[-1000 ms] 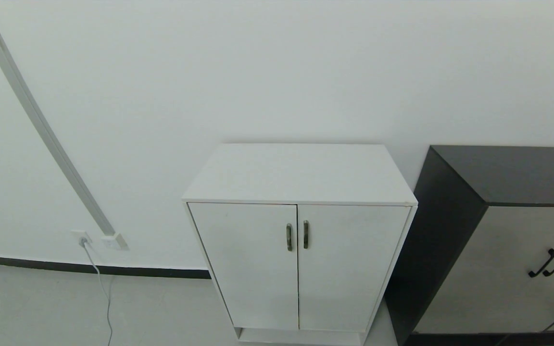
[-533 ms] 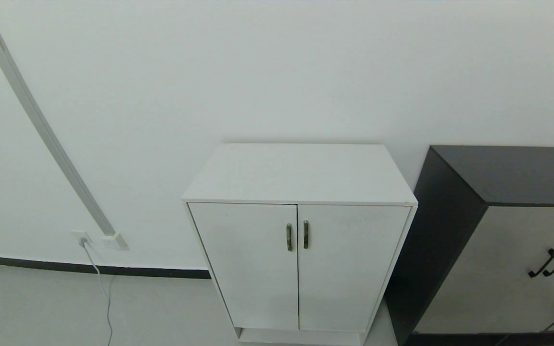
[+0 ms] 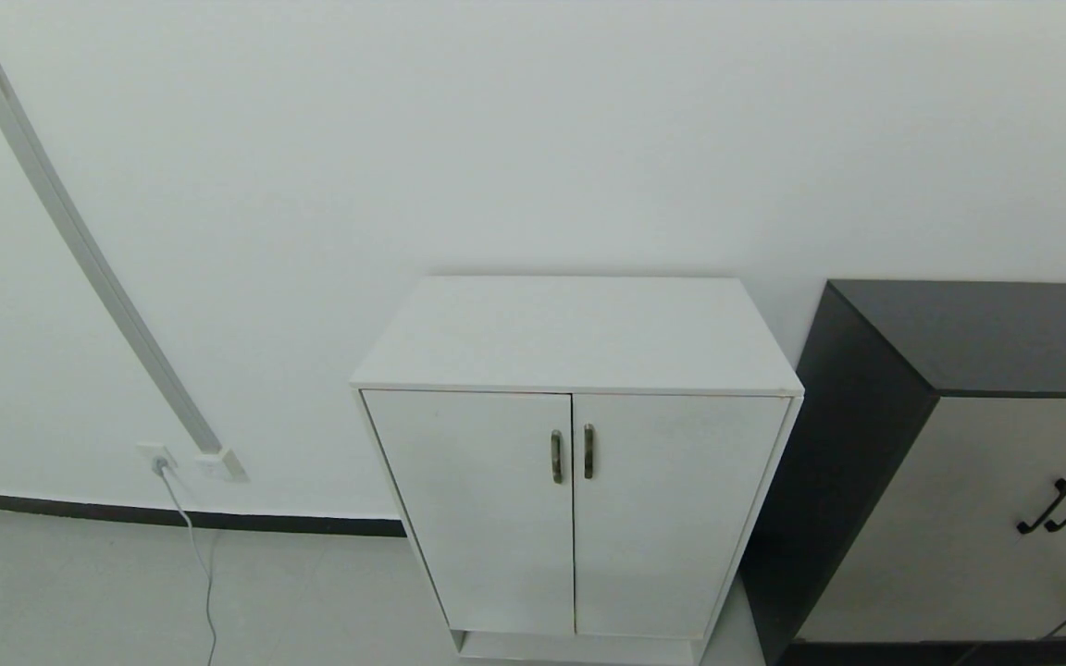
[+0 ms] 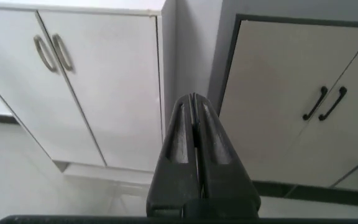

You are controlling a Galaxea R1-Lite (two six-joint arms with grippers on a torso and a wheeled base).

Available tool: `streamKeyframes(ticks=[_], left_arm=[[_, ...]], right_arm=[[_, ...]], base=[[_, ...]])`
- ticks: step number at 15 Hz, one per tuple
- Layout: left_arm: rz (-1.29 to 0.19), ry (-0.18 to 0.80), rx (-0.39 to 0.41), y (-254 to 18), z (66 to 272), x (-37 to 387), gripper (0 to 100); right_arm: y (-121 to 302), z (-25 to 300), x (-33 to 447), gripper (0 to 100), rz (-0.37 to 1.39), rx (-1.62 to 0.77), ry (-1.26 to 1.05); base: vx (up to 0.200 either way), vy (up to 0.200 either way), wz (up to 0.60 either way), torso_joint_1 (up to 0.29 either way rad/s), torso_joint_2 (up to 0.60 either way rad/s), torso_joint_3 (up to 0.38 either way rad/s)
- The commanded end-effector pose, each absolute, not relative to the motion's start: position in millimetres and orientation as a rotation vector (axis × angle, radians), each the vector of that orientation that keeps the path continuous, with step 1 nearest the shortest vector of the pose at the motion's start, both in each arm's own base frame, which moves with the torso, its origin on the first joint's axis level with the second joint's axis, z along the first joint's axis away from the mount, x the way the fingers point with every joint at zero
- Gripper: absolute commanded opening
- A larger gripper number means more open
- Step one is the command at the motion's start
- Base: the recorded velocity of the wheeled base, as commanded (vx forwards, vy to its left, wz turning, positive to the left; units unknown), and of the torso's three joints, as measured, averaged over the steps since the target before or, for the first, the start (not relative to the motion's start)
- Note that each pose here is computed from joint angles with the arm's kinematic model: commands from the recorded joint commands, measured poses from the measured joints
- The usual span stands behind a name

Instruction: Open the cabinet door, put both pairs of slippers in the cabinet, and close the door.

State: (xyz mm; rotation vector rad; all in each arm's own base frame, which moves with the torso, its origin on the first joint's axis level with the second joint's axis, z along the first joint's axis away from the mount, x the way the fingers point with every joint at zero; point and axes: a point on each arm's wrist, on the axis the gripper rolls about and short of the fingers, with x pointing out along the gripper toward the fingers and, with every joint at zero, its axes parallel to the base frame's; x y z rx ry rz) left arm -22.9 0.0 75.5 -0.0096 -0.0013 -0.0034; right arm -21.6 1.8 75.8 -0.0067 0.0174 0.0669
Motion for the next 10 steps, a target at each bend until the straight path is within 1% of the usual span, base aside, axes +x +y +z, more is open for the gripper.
streamKeyframes(ticks=[1,6,10], left_arm=[[-0.003,0.000,-0.009,0.0,75.5,-22.8,0],[-0.003,0.000,-0.009,0.0,75.5,-22.8,0],[-0.003,0.000,-0.009,0.0,75.5,-22.8,0]], right_arm=[[1.7,75.5,-22.7,0,0.061,0.018,0.002],[0.2,76.1,-22.7,0,-0.001,0.041,-0.005],[0.2,76.1,-22.7,0,-0.005,0.038,-0.005]], base=[[0.000,0.000,0.00,0.000,0.00,0.000],[0.000,0.000,0.00,0.000,0.00,0.000],[0.000,0.000,0.00,0.000,0.00,0.000]])
